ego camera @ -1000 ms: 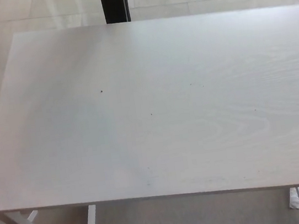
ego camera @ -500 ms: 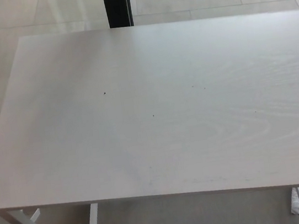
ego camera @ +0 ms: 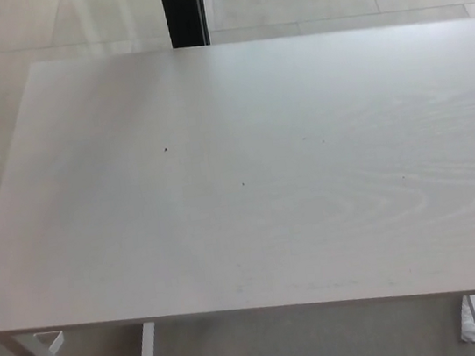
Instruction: The robot uses both its hands to grab the left and right ends of a football kept in the middle of the desk infront of it, lifts it up and places it in the palm of a person
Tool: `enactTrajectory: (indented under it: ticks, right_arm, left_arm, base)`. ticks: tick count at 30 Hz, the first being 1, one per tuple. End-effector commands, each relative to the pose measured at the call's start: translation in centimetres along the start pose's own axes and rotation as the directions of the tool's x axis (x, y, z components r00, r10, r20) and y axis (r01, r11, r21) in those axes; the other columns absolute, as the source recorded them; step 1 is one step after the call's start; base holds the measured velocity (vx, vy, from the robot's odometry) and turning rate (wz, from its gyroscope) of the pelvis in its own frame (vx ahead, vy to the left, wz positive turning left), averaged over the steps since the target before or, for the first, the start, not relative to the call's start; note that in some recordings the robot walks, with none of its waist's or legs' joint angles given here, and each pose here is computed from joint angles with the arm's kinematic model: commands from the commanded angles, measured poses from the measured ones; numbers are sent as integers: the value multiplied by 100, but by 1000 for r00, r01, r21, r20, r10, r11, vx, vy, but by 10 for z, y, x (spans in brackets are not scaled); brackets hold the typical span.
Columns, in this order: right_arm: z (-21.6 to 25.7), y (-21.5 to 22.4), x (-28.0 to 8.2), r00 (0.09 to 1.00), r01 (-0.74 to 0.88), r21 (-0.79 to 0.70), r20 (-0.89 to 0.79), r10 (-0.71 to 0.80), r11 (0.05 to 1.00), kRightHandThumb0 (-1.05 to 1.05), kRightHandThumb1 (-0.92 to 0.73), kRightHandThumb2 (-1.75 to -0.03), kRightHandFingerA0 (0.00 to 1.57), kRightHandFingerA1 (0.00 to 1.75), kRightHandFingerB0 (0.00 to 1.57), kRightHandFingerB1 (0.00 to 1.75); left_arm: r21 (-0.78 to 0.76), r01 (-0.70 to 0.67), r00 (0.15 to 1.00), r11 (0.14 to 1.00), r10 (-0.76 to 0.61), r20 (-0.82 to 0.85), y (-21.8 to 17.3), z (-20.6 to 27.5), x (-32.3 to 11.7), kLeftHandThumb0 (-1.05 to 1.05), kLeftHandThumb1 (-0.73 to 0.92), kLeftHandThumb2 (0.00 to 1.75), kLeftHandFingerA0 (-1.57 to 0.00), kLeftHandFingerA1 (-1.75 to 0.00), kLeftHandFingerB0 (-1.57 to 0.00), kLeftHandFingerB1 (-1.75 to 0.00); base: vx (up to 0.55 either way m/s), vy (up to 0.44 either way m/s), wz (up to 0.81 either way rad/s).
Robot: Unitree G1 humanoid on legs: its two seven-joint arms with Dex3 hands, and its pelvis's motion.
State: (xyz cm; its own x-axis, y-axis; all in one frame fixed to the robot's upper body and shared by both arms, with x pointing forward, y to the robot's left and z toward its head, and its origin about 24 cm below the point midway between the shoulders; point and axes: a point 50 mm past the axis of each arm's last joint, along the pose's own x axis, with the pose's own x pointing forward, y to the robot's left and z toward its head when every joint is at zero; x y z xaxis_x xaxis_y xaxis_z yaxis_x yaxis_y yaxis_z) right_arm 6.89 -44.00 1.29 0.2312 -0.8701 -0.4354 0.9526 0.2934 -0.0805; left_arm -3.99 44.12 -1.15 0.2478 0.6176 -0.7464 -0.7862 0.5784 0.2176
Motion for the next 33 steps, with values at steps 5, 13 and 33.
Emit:
enactTrajectory:
  ticks: [5,13,33]
  right_arm:
    - [8,-30,25,992,-43,-384,92,85,922,-56,-46,-75,89,117,26,42]
    - [4,-23,24,974,-122,-617,77,214,778,-59,-47,-78,37,50,27,42]
    - [7,-17,26,949,-226,-584,48,311,780,-55,-60,-59,73,51,32,31]
  left_arm:
    - [482,21,1000,876,-18,-10,9,-11,1,-66,68,62,-41,-43,-39,-34]
    - [482,17,1000,876,-26,12,5,-10,6,-66,64,60,-51,-43,-49,-36]
    - [408,59,994,911,-92,61,-6,0,12,-65,62,59,-47,-45,-42,-36]
  base:
    - [0,0,0]
    - [0,0,0]
    - [0,0,0]
